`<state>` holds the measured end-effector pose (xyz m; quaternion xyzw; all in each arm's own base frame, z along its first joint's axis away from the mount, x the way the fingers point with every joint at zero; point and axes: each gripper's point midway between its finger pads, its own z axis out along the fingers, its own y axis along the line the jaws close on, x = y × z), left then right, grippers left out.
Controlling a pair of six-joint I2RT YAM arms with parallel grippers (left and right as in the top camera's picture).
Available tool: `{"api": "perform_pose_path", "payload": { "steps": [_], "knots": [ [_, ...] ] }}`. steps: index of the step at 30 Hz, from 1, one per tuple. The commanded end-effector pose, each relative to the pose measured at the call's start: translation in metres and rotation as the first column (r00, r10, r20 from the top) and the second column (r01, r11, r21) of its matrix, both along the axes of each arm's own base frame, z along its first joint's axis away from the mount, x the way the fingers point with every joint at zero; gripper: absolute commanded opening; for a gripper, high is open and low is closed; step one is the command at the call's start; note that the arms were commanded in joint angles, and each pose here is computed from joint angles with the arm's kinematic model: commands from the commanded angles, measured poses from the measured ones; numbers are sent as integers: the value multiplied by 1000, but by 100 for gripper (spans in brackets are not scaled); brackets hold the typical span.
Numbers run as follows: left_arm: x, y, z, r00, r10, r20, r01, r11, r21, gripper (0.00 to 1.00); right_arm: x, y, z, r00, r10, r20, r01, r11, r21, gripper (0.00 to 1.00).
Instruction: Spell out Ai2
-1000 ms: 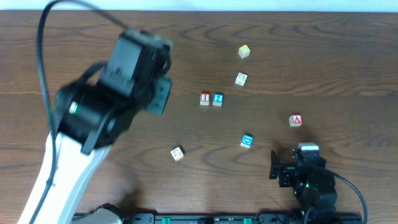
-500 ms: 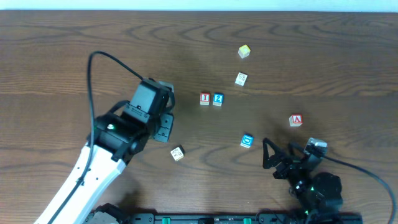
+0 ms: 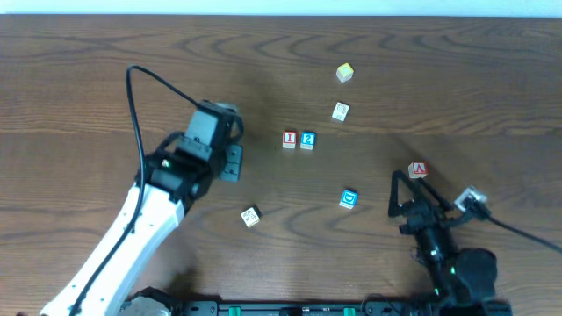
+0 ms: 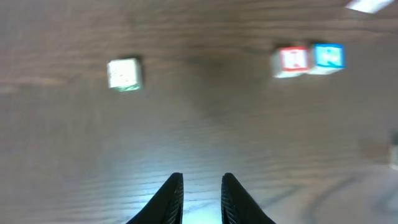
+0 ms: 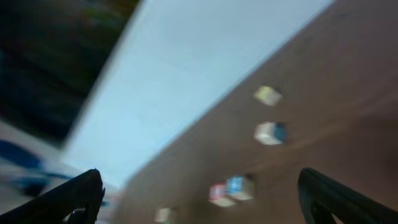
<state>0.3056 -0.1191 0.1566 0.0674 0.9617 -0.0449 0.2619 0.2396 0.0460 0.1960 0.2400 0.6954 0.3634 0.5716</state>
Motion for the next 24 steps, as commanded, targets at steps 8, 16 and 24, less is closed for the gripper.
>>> {"api": "perform_pose_path", "payload": {
  "steps": [8,16,24],
  "knots": [
    [25,45,-6,991,134,-15,-135,990,-42,21,54,-29,-11,941,-5,-337,-138,908,-397,99],
    [27,52,-6,988,152,-13,-152,988,-41,25,69,-71,-65,588,-121,-800,-461,763,-453,99],
    [28,51,-5,988,152,-5,-152,987,-44,26,63,-83,-119,352,-152,-924,-603,718,-348,99]
  ]
}}
